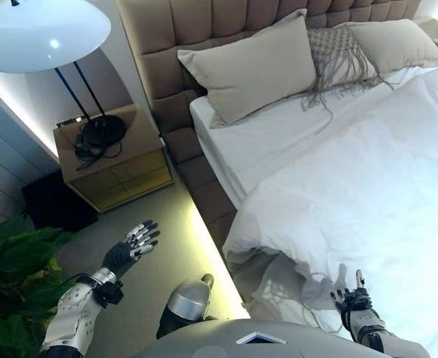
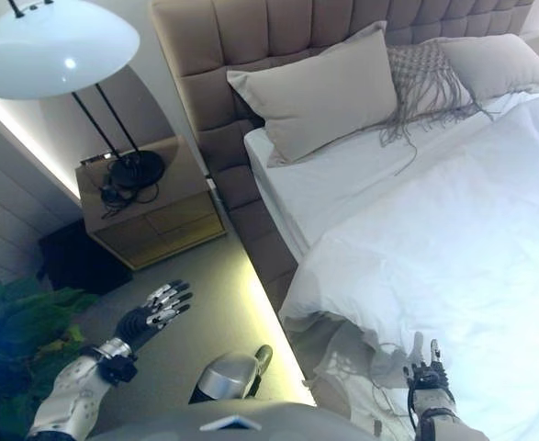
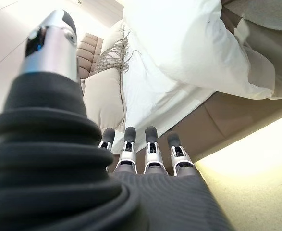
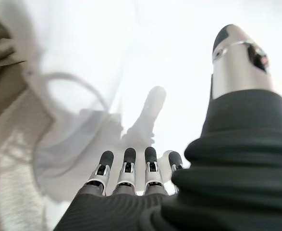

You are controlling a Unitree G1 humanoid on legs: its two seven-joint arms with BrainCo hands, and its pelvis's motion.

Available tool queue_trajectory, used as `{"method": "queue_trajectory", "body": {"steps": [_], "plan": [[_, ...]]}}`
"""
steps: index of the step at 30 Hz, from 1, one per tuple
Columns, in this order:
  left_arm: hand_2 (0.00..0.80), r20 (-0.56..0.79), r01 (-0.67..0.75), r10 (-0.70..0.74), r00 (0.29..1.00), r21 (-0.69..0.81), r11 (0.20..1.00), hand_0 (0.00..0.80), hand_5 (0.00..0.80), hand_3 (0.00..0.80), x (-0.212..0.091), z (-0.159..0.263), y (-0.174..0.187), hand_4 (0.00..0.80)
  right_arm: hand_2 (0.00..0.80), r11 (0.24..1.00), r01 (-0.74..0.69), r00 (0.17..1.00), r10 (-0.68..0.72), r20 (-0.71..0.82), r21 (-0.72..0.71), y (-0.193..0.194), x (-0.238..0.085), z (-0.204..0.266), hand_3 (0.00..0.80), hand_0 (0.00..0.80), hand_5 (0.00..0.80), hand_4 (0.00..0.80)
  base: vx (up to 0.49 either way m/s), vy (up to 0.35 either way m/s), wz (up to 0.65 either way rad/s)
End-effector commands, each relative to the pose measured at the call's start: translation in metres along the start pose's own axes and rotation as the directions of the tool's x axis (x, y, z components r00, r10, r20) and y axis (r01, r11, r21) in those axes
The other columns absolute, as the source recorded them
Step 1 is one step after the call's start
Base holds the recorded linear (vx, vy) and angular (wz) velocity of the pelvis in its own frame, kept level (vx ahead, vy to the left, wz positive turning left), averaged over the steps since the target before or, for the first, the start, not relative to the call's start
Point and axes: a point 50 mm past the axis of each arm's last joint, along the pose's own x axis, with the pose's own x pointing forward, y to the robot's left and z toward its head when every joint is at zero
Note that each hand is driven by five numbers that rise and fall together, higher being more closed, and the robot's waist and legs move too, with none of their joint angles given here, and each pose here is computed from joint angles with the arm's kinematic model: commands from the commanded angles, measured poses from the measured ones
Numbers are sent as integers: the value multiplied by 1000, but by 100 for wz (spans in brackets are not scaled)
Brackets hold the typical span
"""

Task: Make the bed neatly

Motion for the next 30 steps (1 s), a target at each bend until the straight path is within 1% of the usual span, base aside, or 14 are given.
{"method": "queue_trajectory", "body": {"steps": [1, 5, 8, 14, 17, 19, 21, 23, 25, 28, 30], "plan": [[0, 128, 102, -111, 986, 75, 992, 0, 0, 0, 11, 27, -16, 0, 0, 980, -177, 975, 187, 118, -92, 45, 3, 34, 0, 0, 0, 0, -43, -39, -1], [0, 150, 109, -124, 981, 104, 989, 0, 0, 0, 18, 32, -20, 0, 0, 953, -255, 957, 273, 99, -162, 64, 1, 24, 0, 0, 0, 0, -60, -33, -4], [0, 166, 116, -138, 976, 136, 984, 0, 0, 0, 24, 37, -26, 0, 0, 932, -284, 946, 310, 93, -224, 70, -3, 13, 0, 0, 0, 0, -78, -65, -5], [0, 222, 91, -151, 963, 258, 962, 0, 0, 0, 39, 53, -37, 0, 0, 911, -284, 937, 330, 115, -299, 56, -11, 2, 0, 0, 0, 0, -104, -102, -27], [0, 253, 20, -100, 962, 301, 953, 0, 0, 0, 43, 57, -36, 0, 0, 925, -271, 942, 311, 123, -265, 45, -13, 2, 0, 0, 0, 0, -74, -87, -40], [0, 326, -105, -40, 945, 416, 903, 0, 0, 0, 45, 66, -32, 0, 0, 945, -242, 953, 274, 130, -218, 27, -15, 3, 0, 0, 0, 0, -78, -104, -26], [0, 384, -185, -12, 923, 471, 862, 0, 0, 0, 47, 74, -30, 0, 0, 956, -204, 962, 235, 135, -212, 13, -16, 2, 0, 0, 0, 0, -92, -99, -19], [0, 450, -270, 7, 893, 524, 808, 0, 0, 0, 51, 84, -31, 0, 0, 972, -158, 974, 182, 131, -173, 2, -16, 1, 0, 0, 0, 0, -115, -103, -30], [0, 515, -351, 0, 857, 584, 732, 0, 0, 0, 56, 94, -34, 0, 0, 987, -123, 984, 135, 114, -107, -11, -16, -2, 0, 0, 0, 0, -142, -102, -19], [0, 584, -434, -31, 811, 637, 637, 0, 0, 0, 68, 106, -41, 0, 0, 997, -45, 994, 50, 96, -55, -32, -16, -6, 0, 0, 0, 0, -135, -82, -20], [0, 600, -460, -48, 798, 659, 596, 0, 0, 0, 75, 112, -46, 0, 0, 999, -5, 996, 8, 86, -43, -42, -17, -7, 0, 0, 0, 0, -149, -32, -20]]}}
